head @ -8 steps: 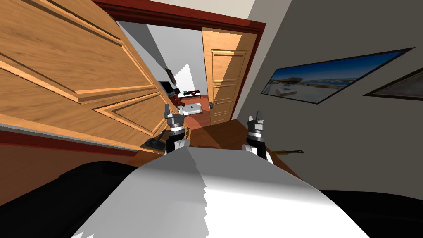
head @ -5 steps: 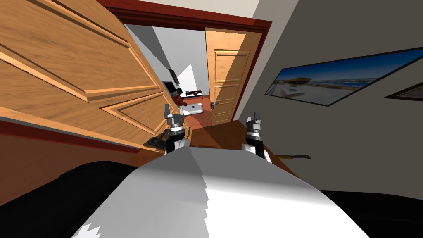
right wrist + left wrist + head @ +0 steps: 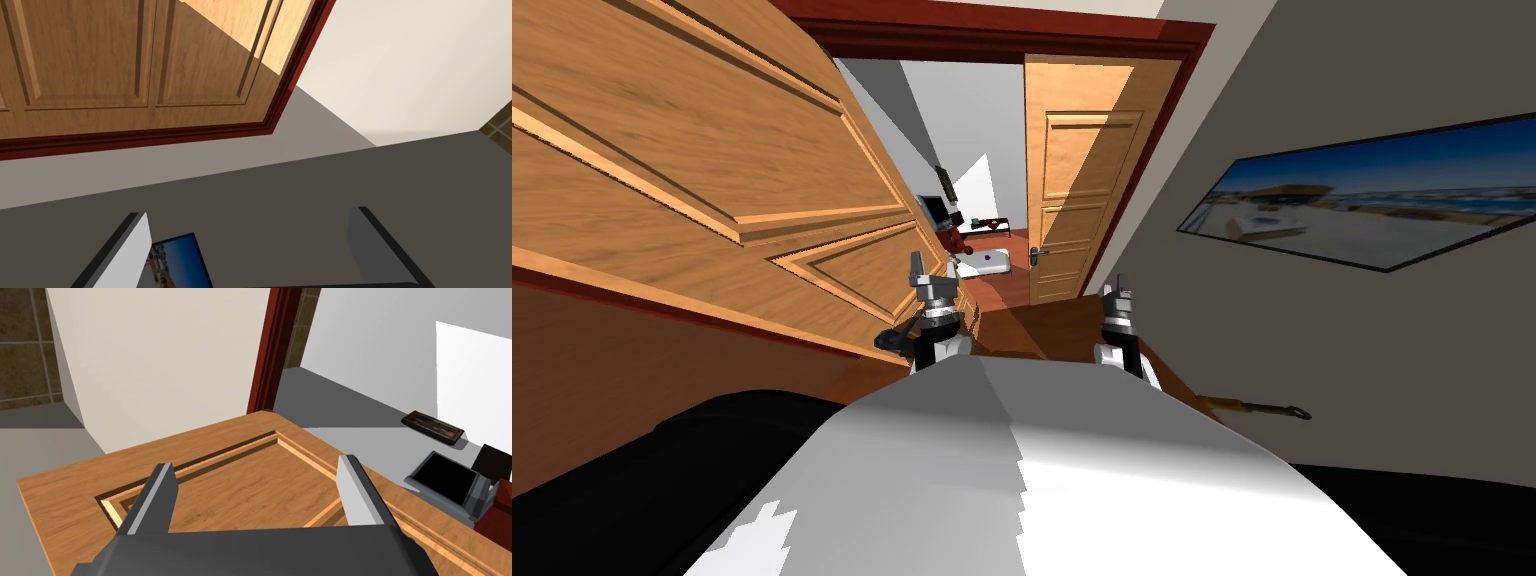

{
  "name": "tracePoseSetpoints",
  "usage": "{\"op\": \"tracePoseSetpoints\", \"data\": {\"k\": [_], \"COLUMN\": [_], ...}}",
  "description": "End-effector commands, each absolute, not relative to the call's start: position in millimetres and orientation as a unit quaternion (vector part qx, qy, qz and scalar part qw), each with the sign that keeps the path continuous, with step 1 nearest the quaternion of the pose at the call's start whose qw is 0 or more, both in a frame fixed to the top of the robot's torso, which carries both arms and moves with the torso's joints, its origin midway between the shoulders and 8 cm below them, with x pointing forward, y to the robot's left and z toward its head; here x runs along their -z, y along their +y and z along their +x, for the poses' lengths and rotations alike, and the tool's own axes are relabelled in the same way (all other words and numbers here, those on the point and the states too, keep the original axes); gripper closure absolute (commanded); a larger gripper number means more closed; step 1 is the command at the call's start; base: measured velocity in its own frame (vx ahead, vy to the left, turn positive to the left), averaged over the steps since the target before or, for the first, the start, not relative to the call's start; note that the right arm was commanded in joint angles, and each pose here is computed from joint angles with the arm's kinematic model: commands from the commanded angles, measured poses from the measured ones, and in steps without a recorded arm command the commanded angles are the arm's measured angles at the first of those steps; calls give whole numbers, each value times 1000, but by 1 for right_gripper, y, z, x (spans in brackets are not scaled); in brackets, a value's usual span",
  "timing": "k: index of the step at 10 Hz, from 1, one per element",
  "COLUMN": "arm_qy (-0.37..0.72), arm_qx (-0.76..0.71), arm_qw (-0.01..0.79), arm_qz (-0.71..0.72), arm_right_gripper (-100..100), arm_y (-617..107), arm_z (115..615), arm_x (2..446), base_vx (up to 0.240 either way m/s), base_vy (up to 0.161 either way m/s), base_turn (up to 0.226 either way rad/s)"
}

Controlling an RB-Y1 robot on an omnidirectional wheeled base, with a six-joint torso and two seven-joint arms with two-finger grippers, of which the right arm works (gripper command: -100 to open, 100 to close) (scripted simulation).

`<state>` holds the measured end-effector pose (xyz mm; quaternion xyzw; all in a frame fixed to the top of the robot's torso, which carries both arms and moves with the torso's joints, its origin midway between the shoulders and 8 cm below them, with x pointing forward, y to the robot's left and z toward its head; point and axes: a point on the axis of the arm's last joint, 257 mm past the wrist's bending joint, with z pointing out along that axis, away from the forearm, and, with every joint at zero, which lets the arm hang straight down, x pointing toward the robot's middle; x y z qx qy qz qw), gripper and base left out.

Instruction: Pull the door open

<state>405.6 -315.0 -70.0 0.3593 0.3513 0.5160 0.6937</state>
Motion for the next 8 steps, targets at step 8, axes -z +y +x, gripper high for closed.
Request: {"op": "tracePoseSetpoints", "data": {"k": [8], "arm_qy": [378], "arm_qx": [-513], "arm_qw": [668], "arm_qz": [383], "arm_right_gripper": [-100], "arm_y": [-331], "arm_z": [446], "arm_x": [120], "base_vx": [56], "base_vy": [-5], "base_turn": [117]}}
